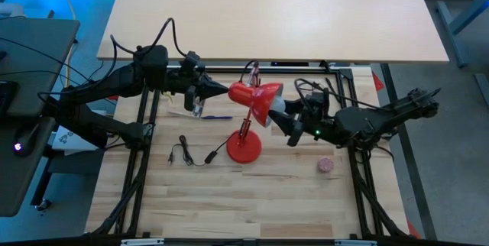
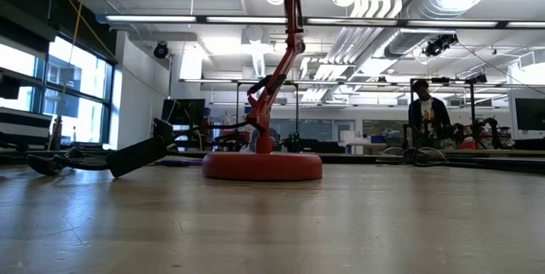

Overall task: Screw lightbulb
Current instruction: Insert the lightbulb on the lamp

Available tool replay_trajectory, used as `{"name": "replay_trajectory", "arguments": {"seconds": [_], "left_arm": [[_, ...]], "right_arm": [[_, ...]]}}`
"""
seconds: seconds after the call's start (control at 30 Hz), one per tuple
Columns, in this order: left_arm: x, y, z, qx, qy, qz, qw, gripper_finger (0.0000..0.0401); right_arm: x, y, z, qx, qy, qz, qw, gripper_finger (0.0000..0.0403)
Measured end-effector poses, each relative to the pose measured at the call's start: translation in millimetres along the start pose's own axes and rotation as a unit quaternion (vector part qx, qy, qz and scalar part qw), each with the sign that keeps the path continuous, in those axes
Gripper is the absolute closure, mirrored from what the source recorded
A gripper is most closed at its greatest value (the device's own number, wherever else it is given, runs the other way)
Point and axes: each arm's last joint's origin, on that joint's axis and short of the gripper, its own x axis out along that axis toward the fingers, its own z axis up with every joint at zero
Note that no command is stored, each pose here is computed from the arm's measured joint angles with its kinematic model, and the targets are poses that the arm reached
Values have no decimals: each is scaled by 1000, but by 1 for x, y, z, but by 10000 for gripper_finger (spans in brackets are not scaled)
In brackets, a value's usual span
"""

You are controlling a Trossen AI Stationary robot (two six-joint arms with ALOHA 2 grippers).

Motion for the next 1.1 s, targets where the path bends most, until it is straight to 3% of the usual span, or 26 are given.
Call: {"name": "replay_trajectory", "arguments": {"seconds": [0.37,0.83,1.1], "left_arm": [[0,0,0,1,-1,-1,1000,401],[0,-2,4,6,-18,-12,1000,401],[0,-2,3,6,-14,-8,1000,401]], "right_arm": [[0,-1,1,-14,-13,-20,1000,148],[1,-1,0,-118,-10,-22,993,148],[1,-1,0,-124,-9,-19,992,148]]}}
